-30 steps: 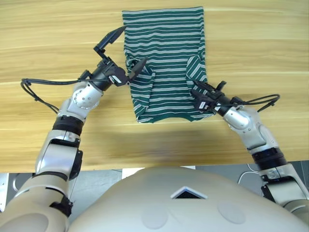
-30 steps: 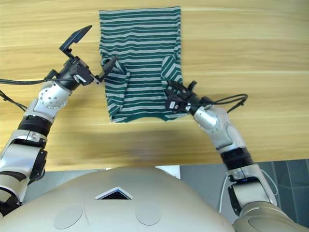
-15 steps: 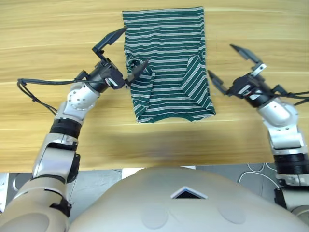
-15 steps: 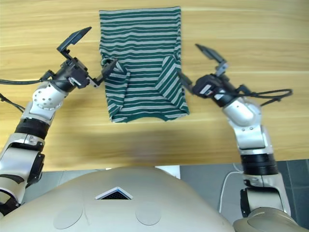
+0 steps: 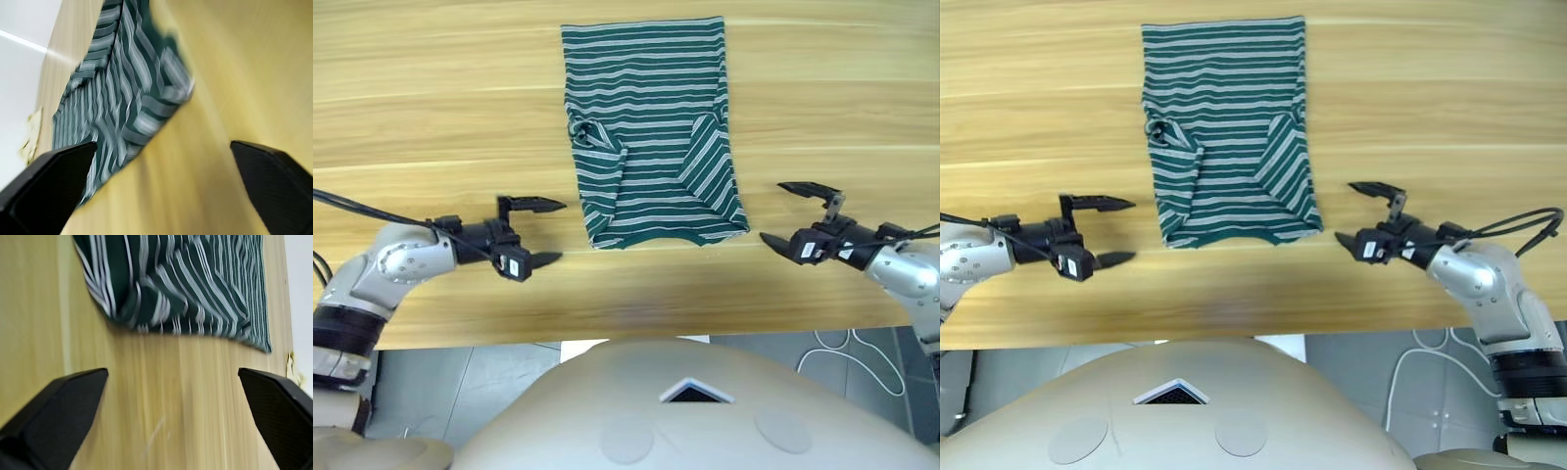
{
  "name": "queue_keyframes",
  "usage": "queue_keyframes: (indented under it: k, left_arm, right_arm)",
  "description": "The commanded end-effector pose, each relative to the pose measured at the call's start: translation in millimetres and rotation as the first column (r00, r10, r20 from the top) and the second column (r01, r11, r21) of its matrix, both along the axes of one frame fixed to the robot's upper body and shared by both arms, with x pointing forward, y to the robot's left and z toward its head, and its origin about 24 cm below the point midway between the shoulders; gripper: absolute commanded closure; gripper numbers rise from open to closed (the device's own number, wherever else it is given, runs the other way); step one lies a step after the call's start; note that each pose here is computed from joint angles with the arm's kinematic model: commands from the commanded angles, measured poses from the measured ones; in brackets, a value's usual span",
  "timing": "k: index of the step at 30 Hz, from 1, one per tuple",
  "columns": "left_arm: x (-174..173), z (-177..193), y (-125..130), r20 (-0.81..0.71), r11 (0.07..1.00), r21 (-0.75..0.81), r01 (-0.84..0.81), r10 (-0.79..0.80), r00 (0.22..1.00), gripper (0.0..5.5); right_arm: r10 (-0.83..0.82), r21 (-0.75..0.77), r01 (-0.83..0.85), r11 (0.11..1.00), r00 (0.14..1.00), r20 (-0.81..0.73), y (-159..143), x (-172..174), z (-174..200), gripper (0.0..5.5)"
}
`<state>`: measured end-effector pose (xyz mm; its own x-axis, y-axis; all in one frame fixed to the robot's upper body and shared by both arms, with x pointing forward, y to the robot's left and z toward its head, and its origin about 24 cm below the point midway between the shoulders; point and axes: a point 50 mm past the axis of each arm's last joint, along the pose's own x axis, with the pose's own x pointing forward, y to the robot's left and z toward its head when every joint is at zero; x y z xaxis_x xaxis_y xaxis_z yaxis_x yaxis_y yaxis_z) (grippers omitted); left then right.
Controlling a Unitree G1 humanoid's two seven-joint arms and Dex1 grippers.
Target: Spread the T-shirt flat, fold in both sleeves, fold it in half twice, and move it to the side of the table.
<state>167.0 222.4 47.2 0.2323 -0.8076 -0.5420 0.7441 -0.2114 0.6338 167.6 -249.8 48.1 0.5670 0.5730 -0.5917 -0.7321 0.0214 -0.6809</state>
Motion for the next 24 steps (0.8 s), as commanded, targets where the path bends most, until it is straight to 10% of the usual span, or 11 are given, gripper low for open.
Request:
queue_keyframes:
  k: [1,12,24]
  left_arm:
    - [-5.8,-5.4,-1.4,-0.062,0.999,0.025,0.023,-0.021,0.998,0.10]
    - [21.5,-15.9,-3.4,0.047,0.998,0.051,-0.042,0.040,0.998,0.10]
    - [23.8,-23.0,-12.6,0.044,0.998,0.057,0.010,-0.012,0.999,0.10]
  right_arm:
    - [0.063,-0.014,-0.065,0.998,0.990,-0.125,10.4,-14.6,-23.3,0.55]
    - [0.082,-0.002,-0.082,0.997,0.991,-0.107,18.0,-8.9,-28.1,1.09]
    - [0.042,-0.028,-0.044,0.999,0.996,-0.081,15.8,2.0,-31.5,3.45]
